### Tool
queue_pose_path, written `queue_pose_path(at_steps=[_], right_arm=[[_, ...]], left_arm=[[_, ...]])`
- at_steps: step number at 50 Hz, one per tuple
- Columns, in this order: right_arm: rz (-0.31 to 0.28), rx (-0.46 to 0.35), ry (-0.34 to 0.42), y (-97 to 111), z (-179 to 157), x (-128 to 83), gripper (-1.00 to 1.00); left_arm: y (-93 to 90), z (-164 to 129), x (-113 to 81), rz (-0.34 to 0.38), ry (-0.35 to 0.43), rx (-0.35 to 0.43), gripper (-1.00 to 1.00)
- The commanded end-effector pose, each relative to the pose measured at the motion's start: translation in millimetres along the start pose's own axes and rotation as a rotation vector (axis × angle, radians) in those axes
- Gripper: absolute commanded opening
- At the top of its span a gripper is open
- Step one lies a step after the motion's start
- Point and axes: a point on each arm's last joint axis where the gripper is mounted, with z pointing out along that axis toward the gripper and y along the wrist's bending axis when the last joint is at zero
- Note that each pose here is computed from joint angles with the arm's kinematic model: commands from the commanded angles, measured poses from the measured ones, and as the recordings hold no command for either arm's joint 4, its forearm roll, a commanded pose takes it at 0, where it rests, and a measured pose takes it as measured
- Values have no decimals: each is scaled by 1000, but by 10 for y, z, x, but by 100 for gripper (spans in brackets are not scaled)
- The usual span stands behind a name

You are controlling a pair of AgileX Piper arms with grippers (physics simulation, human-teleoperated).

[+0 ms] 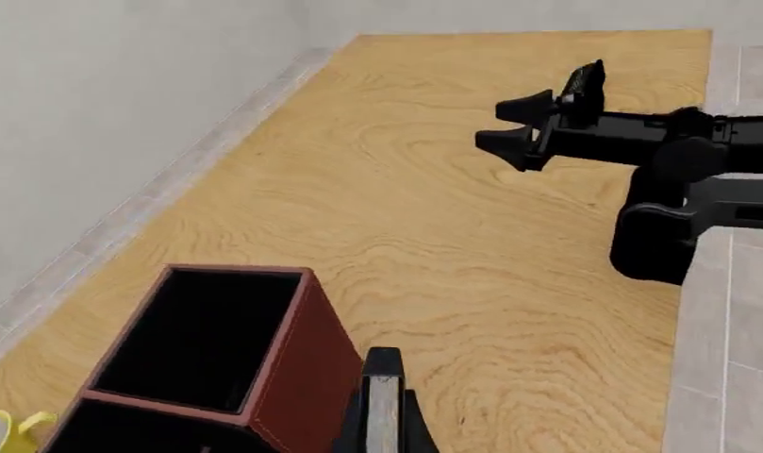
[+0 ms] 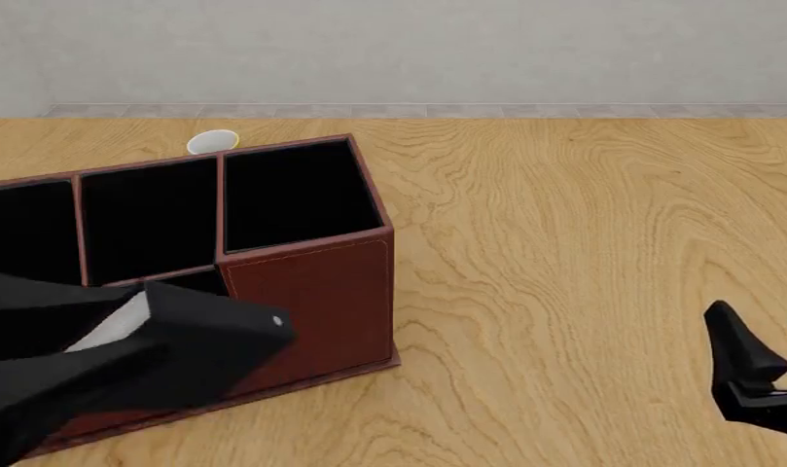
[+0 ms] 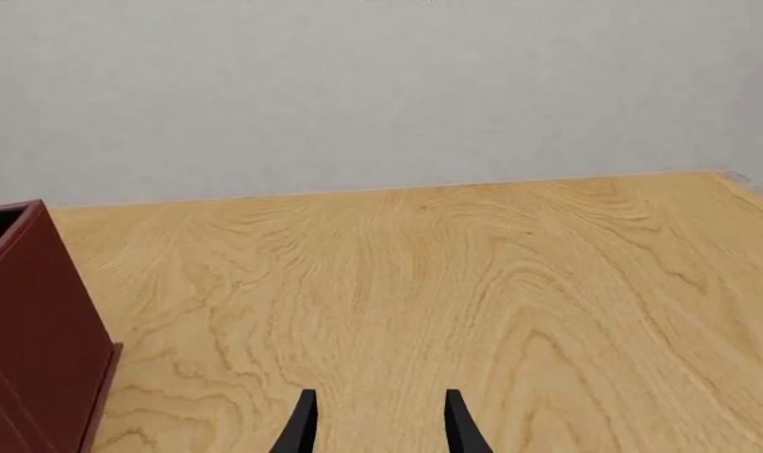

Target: Pick up the book and place it in the left compartment of the caddy.

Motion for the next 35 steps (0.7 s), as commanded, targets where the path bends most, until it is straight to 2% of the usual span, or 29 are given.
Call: queue_pose_path(at_steps=[1,5,7,10,11,14,20,22,23,26,31,35], right_arm=[[5,2,-5,-2,-11,-3,100],[8,3,-5,-2,-11,-4,100],[10,6,-7,-5,-15,-5,100],[11,6,-7,-5,-15,-4,100],[13,7,-7,-5,-14,-4,100],[14,7,-7,-6,-14,-4,100],[15,10,-7,-7,-16,-5,100],[15,10,-7,-7,-13,-5,100],[15,10,-7,-7,-13,-5,100],[14,9,-6,-7,-8,-5,100],[16,11,-6,-8,-9,-4,100],[16,11,-6,-8,-7,-3,100]], left_arm=[[102,-425,-283,2,-176,-106,-100],[128,-522,-340,-6,-217,-155,-100],[155,-621,-419,-46,-259,-201,-100],[159,-697,-441,-44,-287,-236,-100],[167,-752,-464,-53,-307,-280,-100],[164,-832,-480,-54,-343,-337,-100],[192,-862,-515,-77,-369,-479,-100],[212,-837,-527,-90,-357,-497,-100],[219,-844,-530,-77,-358,-542,-100],[238,-834,-535,-82,-353,-585,-100],[281,-824,-534,-64,-347,-717,-100],[355,-776,-542,-89,-326,-785,-100]])
